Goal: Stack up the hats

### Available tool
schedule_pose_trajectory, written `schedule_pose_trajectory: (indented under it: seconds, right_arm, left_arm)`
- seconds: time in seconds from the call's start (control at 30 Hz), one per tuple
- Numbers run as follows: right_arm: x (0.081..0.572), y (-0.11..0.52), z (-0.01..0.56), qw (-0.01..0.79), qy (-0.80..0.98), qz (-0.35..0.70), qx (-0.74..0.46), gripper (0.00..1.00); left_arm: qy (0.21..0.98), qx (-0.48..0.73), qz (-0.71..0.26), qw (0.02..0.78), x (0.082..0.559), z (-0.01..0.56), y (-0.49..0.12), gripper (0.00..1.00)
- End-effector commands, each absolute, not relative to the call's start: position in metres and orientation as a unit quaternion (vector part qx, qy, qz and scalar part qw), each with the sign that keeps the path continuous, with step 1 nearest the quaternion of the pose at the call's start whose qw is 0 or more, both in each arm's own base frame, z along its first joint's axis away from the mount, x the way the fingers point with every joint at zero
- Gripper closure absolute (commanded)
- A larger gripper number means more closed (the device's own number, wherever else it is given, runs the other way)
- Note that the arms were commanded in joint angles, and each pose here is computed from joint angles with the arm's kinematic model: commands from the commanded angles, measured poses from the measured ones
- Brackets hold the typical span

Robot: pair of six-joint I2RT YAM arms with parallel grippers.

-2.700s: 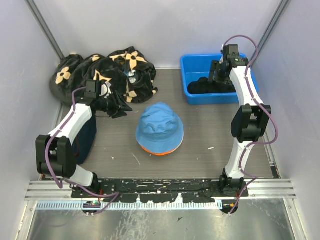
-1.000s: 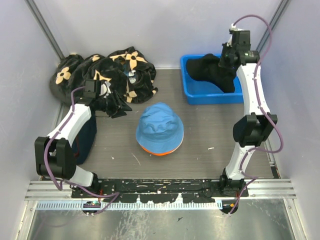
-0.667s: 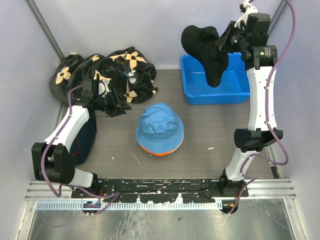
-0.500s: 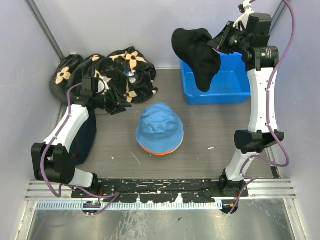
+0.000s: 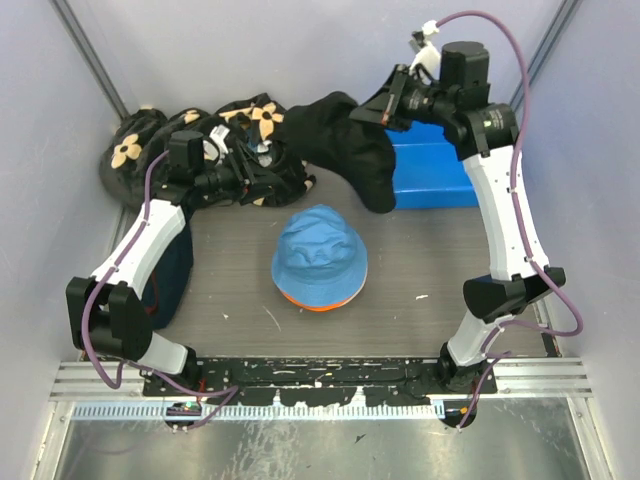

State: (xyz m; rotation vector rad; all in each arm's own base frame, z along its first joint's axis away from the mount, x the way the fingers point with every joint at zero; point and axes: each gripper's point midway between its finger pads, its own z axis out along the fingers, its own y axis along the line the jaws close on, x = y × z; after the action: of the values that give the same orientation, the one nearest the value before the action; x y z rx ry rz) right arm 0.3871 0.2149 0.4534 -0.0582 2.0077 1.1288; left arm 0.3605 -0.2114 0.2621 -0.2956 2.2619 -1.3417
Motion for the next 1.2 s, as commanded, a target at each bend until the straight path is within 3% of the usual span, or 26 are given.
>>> schedule_pose_trajectory:
  seconds: [0.0,0.47,0.77,1.17]
  right_arm:
    - [0.347,0.242,0.507,0.439,0.737,0.511,-0.057,0.99]
    - [0.342,0.268,0.509,0.429,0.723,0.539,-0.055,0.99]
    - [0.344,0.268,0.506,0.429,0.724,0.538,-0.054,0.99]
    - [0.341,0.268,0.504,0.424,0.725,0.541,-0.052,0.99]
  left_arm:
    - [0.768,-0.120,-0.568,0.272,0.367,0.313,-0.225,0.40]
    - [0.679,-0.171,-0.675,0.232,0.380,0.339,-0.244,0.38]
    - [0.724,-0.164,-0.631,0.226,0.372,0.315,-0.252,0.37]
    - [0.686,-0.105,-0.699,0.173,0.366,0.345,-0.293,0.38]
